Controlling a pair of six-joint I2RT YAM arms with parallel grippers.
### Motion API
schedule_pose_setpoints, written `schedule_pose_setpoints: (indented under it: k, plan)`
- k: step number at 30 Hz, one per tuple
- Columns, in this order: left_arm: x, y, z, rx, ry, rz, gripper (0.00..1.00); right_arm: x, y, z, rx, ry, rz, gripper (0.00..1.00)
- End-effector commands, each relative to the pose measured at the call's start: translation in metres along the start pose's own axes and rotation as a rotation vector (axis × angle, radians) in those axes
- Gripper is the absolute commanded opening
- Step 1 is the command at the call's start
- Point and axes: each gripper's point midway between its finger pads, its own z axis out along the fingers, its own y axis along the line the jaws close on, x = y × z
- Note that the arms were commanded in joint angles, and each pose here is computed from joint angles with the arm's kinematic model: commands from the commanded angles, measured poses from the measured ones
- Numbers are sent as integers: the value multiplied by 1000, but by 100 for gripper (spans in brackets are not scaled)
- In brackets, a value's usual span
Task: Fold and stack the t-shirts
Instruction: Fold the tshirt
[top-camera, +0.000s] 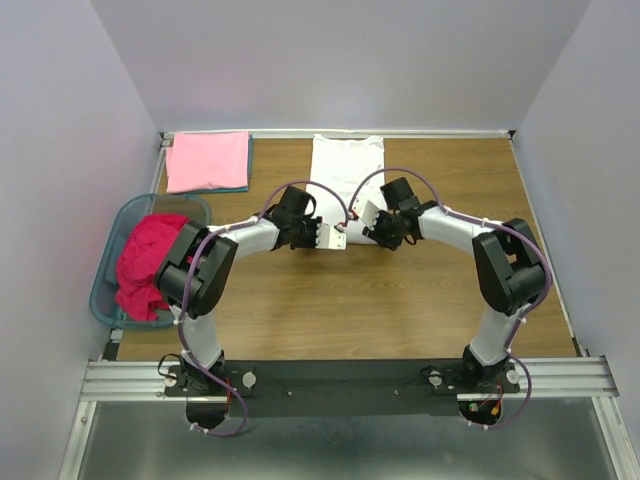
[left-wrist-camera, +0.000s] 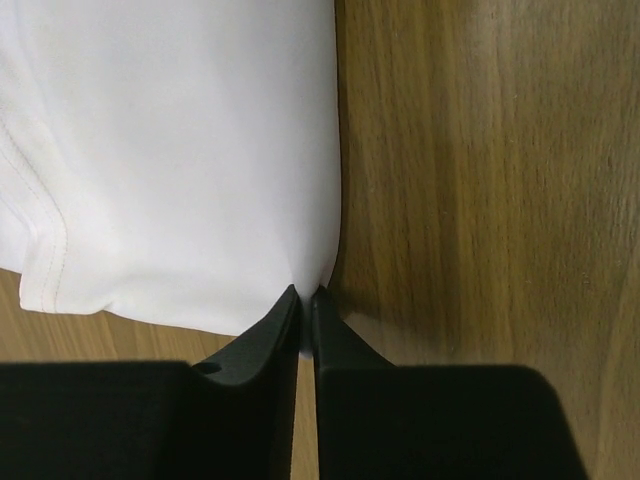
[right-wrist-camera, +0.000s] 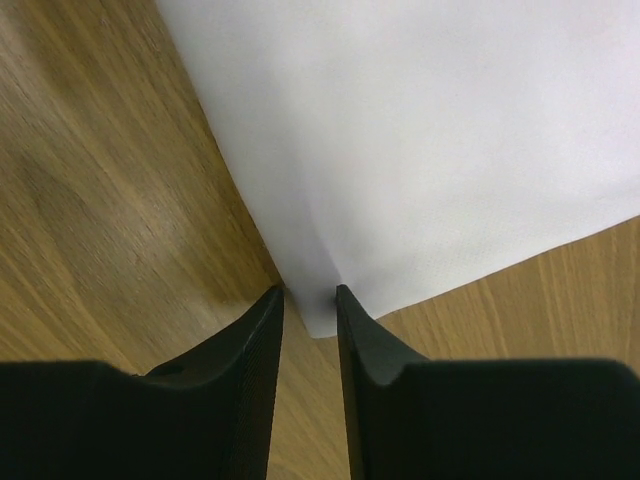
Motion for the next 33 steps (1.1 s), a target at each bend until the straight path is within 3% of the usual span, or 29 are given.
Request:
schedule_pose_setpoints:
  k: [1, 2, 5, 19, 24, 28, 33]
  plan:
    - [2, -7, 3, 41, 11, -1, 7, 25, 16, 14, -59, 86, -31, 27]
    - [2, -7, 2, 47, 12, -5, 4, 28, 16, 15, -59, 97, -32, 15]
    - [-5, -4, -4, 63, -15, -18, 0, 21, 13, 9, -47, 75, -25, 1]
    - [-64, 34, -72, 41, -178, -29, 0, -38, -17, -61, 32, -62, 68, 0]
    - [-71, 0, -91, 159, -170, -8, 0, -28, 16, -90, -53, -56, 98, 1]
    - [-81, -56, -106, 303, -206, -44, 0, -25, 55, -121, -165, -73, 142, 0]
    - [-118, -114, -152, 372, -297, -53, 0, -9, 124, -166, -355, -69, 170, 1]
